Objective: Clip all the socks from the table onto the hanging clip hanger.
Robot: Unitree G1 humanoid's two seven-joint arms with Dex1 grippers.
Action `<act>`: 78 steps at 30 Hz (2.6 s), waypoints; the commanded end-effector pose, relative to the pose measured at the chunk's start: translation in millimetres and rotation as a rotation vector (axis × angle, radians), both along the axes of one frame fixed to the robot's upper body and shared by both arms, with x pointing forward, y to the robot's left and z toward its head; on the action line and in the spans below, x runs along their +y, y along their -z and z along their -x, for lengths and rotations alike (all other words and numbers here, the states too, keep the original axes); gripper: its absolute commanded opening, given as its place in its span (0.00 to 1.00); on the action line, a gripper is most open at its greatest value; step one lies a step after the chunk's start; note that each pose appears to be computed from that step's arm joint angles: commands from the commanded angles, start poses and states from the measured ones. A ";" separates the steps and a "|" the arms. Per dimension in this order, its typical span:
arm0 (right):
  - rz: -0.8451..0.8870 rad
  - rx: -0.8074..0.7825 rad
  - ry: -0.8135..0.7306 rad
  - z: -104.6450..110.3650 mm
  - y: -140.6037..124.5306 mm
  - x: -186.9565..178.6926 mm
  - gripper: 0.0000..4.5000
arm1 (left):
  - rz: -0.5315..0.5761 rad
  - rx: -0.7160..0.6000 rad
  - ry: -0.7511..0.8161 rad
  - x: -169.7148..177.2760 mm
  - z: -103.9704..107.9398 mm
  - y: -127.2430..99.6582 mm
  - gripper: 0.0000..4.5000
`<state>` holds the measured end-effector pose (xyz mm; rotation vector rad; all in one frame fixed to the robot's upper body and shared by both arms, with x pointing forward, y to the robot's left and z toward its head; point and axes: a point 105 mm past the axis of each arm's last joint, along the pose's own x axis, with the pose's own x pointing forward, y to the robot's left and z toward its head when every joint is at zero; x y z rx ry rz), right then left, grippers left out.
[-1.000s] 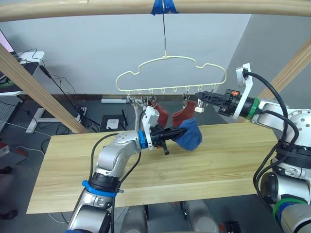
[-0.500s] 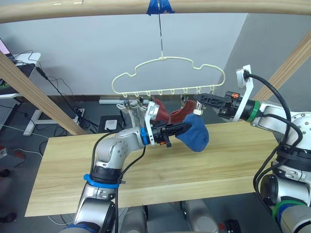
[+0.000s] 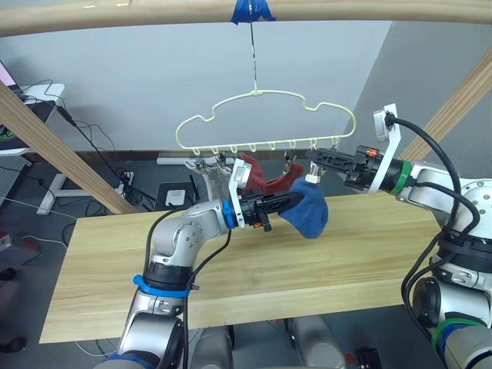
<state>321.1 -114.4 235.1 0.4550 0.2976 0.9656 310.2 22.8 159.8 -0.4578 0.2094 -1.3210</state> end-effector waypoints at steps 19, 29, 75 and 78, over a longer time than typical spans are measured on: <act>0.038 -0.094 0.136 13.9 -7.4 -20.8 0.99 | 0.007 -0.099 0.006 0.6 -7.9 -17.2 0.00; 0.301 -0.277 0.370 26.7 25.3 -29.1 1.00 | -0.096 -0.171 -0.080 29.3 -1.2 -5.6 0.57; 0.350 -0.677 0.851 -10.7 32.4 1.1 0.62 | -0.148 -0.739 -0.281 71.3 68.9 -57.4 1.00; 0.350 -0.673 0.873 -14.6 32.2 1.1 0.62 | -0.151 -0.736 -0.280 71.5 69.0 -57.2 1.00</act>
